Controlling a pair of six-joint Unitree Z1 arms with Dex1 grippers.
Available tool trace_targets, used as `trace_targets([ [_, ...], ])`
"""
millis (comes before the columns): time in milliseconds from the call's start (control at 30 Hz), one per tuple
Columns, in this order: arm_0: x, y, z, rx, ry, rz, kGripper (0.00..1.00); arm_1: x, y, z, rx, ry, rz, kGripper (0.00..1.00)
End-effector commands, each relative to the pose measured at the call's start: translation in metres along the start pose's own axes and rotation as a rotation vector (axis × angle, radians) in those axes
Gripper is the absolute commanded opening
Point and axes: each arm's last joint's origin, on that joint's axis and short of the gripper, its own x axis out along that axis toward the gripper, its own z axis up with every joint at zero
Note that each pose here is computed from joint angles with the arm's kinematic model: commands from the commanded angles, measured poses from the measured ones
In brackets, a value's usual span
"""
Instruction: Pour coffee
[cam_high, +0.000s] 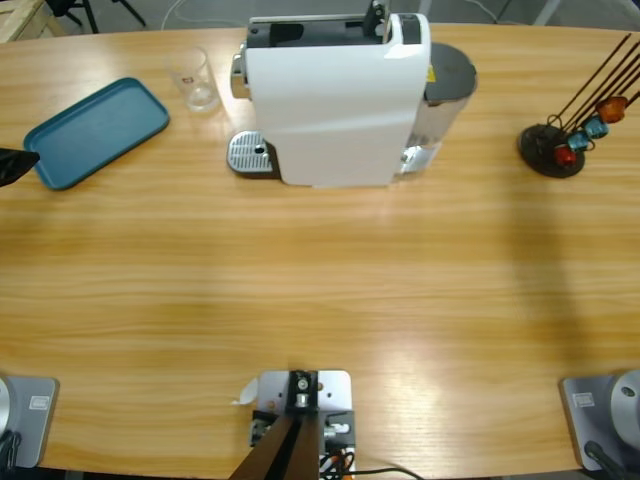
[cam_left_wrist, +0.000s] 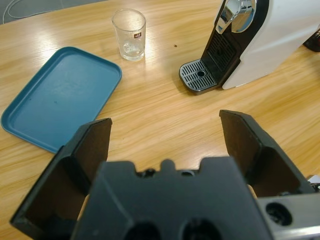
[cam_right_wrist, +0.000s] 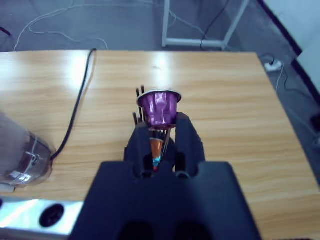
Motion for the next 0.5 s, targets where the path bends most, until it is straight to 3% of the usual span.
trace_targets([
  [33, 0.009, 0.001, -0.01, 0.008, 0.05, 0.002, 0.927, -0.054, 0.003, 0.004, -0.068, -0.077, 0.206, 0.0],
  [167, 0.009, 0.001, -0.01, 0.008, 0.051, -0.003, 0.927, -0.079, 0.017, 0.001, -0.117, -0.132, 0.488, 0.0],
  [400, 0.008, 0.001, -0.01, 0.008, 0.046, -0.009, 0.927, -0.086, 0.061, -0.006, -0.32, -0.029, 0.902, 0.0],
  [500, 0.008, 0.001, -0.01, 0.008, 0.047, -0.017, 0.927, -0.077, 0.098, -0.001, -0.418, 0.046, 1.078, 0.0],
])
